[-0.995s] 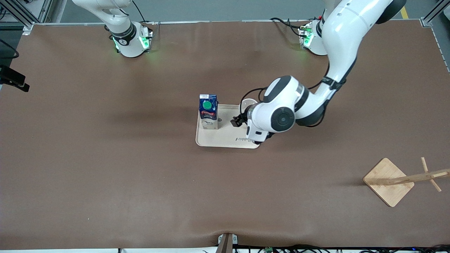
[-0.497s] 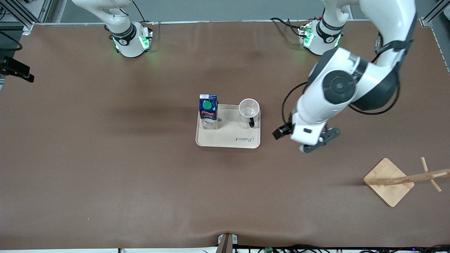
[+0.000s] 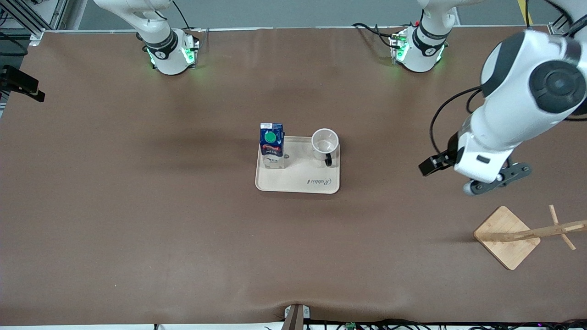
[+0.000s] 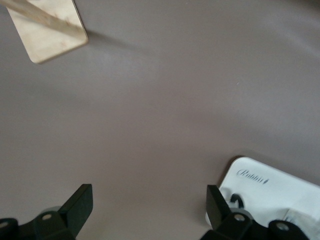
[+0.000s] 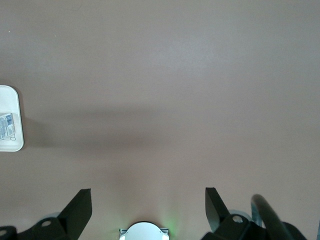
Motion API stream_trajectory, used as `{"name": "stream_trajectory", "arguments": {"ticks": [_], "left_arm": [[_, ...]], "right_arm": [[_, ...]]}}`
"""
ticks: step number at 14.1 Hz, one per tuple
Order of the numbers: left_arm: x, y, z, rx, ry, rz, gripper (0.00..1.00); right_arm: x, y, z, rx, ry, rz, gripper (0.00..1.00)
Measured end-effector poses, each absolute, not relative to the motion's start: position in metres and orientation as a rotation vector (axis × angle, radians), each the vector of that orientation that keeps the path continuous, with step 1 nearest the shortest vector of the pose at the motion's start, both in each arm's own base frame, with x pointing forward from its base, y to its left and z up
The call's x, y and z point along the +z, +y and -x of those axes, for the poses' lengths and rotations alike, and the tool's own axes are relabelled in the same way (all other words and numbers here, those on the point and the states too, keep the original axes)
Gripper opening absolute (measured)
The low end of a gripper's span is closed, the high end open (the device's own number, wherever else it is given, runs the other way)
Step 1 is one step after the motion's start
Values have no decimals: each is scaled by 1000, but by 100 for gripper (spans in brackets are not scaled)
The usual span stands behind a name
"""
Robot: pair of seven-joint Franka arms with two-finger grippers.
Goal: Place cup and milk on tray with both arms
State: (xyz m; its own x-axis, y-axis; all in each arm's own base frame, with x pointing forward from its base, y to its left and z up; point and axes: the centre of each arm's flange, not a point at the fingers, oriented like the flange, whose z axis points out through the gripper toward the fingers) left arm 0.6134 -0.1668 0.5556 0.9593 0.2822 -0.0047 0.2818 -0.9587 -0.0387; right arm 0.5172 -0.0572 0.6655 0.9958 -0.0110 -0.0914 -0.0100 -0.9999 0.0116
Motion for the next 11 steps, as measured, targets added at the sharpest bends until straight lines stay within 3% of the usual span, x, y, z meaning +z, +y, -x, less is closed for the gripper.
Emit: {"name": "stream_trajectory", "arguments": {"ticks": [6,11], "left_arm": [[627,-93,-587,-79,-74,3018,100],[637,-83,-555,-31,-57,3048,100]], "right_arm": [[665,-56,-517,-146,-13,-3128,100],[665,-56,-517,-147,-14,-3128,100]]}}
